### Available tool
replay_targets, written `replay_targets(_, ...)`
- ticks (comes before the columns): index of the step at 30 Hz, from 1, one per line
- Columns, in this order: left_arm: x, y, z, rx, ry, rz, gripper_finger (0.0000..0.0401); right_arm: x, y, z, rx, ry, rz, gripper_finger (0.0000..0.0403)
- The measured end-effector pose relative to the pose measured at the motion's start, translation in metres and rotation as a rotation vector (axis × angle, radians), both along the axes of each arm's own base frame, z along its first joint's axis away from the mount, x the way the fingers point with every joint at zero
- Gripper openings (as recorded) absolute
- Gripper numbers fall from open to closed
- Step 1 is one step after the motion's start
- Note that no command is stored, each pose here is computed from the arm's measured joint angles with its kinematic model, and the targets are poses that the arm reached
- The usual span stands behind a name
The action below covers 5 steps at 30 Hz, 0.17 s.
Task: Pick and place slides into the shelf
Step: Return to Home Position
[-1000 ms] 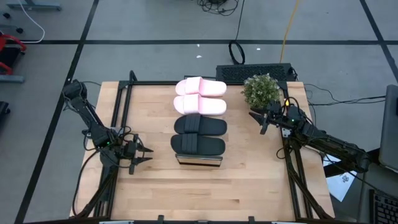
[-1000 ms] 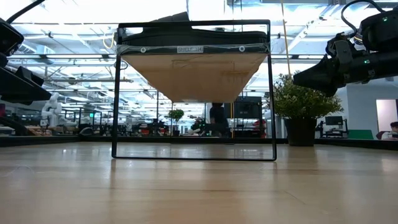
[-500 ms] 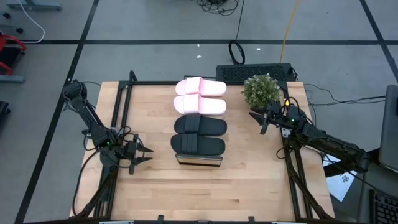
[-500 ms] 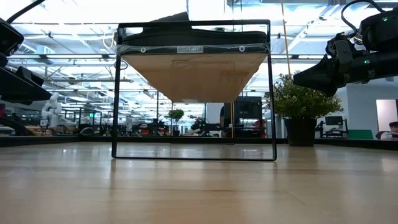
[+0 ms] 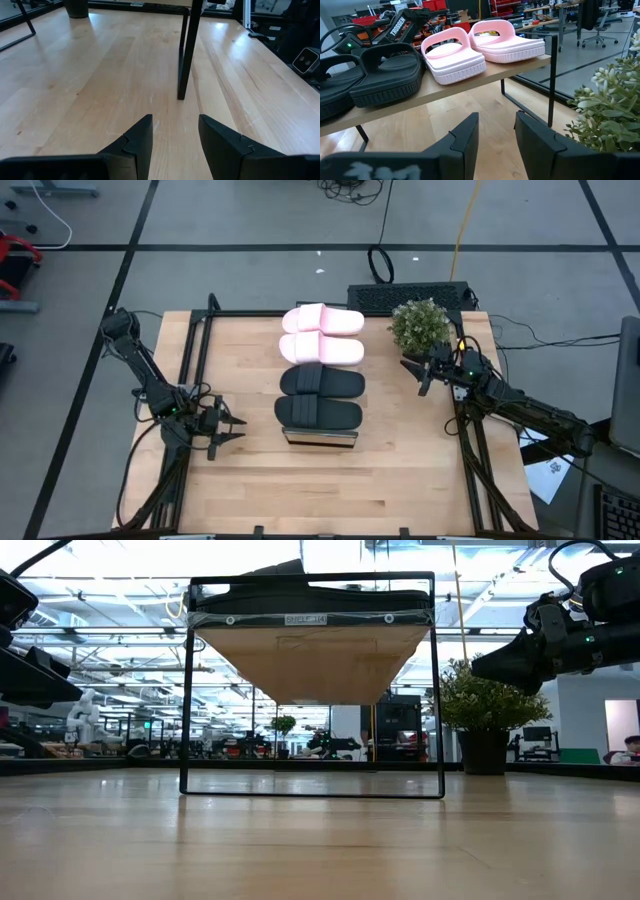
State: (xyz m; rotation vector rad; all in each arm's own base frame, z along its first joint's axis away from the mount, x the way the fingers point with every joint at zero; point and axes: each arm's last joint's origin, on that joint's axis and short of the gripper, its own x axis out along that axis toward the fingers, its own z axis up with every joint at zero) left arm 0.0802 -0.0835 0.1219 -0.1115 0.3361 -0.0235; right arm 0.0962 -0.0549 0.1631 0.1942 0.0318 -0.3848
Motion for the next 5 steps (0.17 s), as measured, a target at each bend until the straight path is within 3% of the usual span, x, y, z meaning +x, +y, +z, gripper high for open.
replay_targets(5, 0.0, 0.0, 0.0, 0.0, 0.0, 0.0, 0.0154, 0.0, 0.0, 0.0, 0.0, 0.0, 0.0, 0.0116)
